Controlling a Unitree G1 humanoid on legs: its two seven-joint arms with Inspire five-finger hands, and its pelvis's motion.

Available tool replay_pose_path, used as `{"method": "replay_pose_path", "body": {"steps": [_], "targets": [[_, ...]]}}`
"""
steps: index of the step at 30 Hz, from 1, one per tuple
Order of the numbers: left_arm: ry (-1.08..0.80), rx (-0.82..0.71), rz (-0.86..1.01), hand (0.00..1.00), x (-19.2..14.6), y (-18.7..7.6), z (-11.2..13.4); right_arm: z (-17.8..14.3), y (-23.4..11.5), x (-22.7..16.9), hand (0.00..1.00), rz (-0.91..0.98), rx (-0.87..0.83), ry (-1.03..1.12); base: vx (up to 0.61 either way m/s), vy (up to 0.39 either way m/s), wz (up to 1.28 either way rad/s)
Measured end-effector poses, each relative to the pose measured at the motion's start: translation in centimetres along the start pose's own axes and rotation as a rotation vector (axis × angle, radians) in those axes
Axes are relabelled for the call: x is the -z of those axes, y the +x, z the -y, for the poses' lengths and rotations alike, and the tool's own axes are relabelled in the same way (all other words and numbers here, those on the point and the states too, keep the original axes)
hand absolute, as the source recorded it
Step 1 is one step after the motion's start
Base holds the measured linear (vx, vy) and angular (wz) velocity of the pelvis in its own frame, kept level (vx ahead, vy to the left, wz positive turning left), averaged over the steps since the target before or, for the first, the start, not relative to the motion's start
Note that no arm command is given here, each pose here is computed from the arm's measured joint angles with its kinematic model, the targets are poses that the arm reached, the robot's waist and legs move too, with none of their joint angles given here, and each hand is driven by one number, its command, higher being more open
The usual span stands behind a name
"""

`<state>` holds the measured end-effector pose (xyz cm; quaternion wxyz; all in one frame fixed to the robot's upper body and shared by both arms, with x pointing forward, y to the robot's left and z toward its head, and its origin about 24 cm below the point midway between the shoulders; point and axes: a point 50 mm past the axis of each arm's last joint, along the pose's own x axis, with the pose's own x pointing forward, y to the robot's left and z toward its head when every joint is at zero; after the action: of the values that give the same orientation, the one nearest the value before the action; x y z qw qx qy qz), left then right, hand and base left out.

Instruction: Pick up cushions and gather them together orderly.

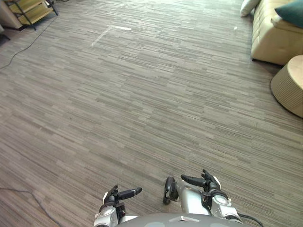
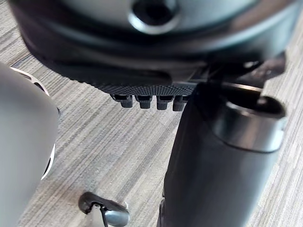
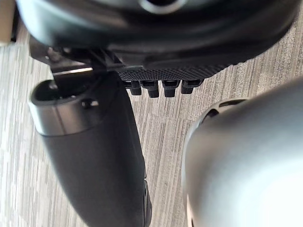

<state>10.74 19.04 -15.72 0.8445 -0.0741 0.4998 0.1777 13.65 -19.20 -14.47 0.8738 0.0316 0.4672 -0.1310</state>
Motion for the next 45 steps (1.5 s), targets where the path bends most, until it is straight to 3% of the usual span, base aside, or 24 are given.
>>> {"method": "replay_pose_path", "body": {"steps": [5,14,20,30,34,37,45], "targets": [[-0.114,-0.045,0.072,1.0,-1.2,-0.2,-1.3,0.0,-0.3,1.8,1.0,-0.066,0.01,-0.003,0.37,-0.129,-0.34],[-0.198,-0.025,0.112,1.0,-1.7,-0.4,-0.3,0.5,-0.7,3.0,1.0,-0.106,0.029,0.003,0.46,0.099,-0.52],[-0.157,-0.064,0.092,1.0,-1.7,-0.1,-2.1,-0.6,-0.8,3.6,1.0,-0.125,0.006,0.043,0.61,0.198,-0.21],[-0.066,-0.049,-0.006,1.0,0.1,-0.1,-1.8,0.2,-0.3,1.1,1.0,-0.023,0.004,0.006,0.55,-0.038,0.16],[-0.038,0.001,0.005,1.0,0.0,-0.1,0.0,1.0,-0.1,0.3,1.0,0.0,0.036,0.022,0.63,-0.274,0.08],[-0.067,-0.002,-0.016,1.0,0.8,-0.4,0.4,1.1,-0.4,0.9,1.0,-0.017,0.037,0.03,0.5,-0.254,0.11],[-0.16,-0.053,0.069,1.0,-0.8,-0.5,-1.2,-0.1,-0.7,2.2,1.0,-0.067,-0.005,-0.035,0.4,-0.087,-0.28]]}}
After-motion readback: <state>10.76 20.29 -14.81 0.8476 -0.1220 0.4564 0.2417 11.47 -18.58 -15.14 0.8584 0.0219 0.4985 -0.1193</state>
